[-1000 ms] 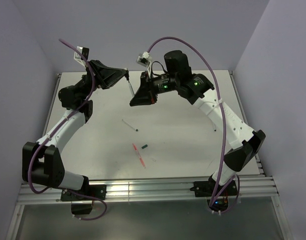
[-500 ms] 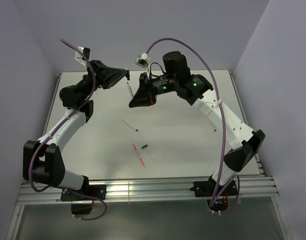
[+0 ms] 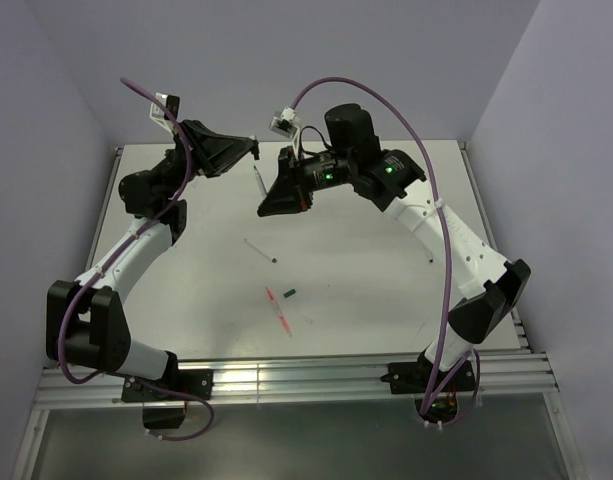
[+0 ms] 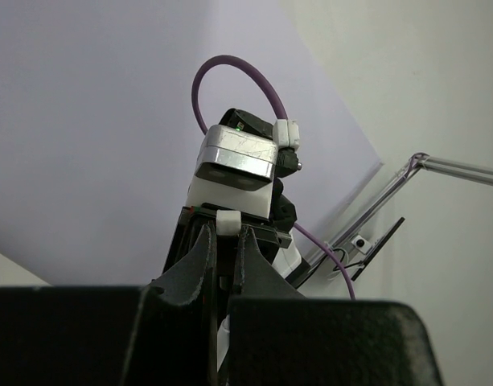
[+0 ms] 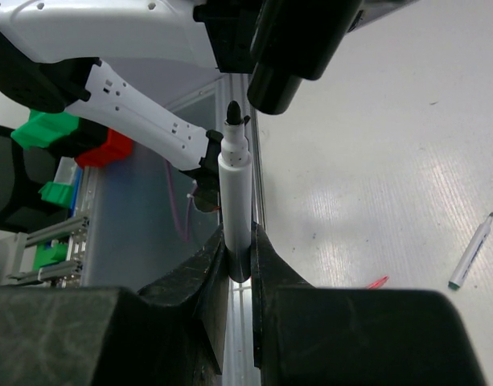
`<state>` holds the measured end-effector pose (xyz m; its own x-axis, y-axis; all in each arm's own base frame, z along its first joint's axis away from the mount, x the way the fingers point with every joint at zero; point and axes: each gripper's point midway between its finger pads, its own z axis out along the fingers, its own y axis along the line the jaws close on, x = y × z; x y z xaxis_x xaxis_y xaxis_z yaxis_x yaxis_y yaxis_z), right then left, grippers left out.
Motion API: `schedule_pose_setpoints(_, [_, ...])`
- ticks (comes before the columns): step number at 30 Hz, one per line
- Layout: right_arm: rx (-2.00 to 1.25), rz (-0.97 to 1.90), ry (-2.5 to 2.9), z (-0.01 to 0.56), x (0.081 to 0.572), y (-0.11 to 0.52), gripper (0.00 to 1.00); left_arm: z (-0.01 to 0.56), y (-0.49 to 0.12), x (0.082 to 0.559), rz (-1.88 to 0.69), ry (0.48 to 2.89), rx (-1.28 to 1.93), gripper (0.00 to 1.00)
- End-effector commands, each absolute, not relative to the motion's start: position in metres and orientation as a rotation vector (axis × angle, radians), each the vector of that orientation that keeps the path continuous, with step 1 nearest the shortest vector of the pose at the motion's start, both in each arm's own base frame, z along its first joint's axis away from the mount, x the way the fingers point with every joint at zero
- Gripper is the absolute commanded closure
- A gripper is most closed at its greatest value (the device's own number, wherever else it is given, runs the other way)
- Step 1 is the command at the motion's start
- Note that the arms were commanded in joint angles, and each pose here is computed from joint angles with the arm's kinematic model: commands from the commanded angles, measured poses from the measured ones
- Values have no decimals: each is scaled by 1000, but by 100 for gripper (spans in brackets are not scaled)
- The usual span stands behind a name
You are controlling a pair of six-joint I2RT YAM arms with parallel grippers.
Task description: Insert the pens into the pen caps
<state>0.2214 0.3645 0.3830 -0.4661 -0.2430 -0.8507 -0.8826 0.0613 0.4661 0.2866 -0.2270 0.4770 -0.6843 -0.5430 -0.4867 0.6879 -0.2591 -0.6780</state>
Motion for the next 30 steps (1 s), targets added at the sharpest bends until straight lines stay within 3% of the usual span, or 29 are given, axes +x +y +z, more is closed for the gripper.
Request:
schedule_pose_setpoints(1, [-1133, 1435, 1702, 396, 219, 364, 100, 516, -204, 195, -1838, 675, 655, 100])
schedule_pose_setpoints(30, [-1097, 1434, 1685, 409, 230, 358, 100, 507, -206, 193, -1845, 710, 659, 100])
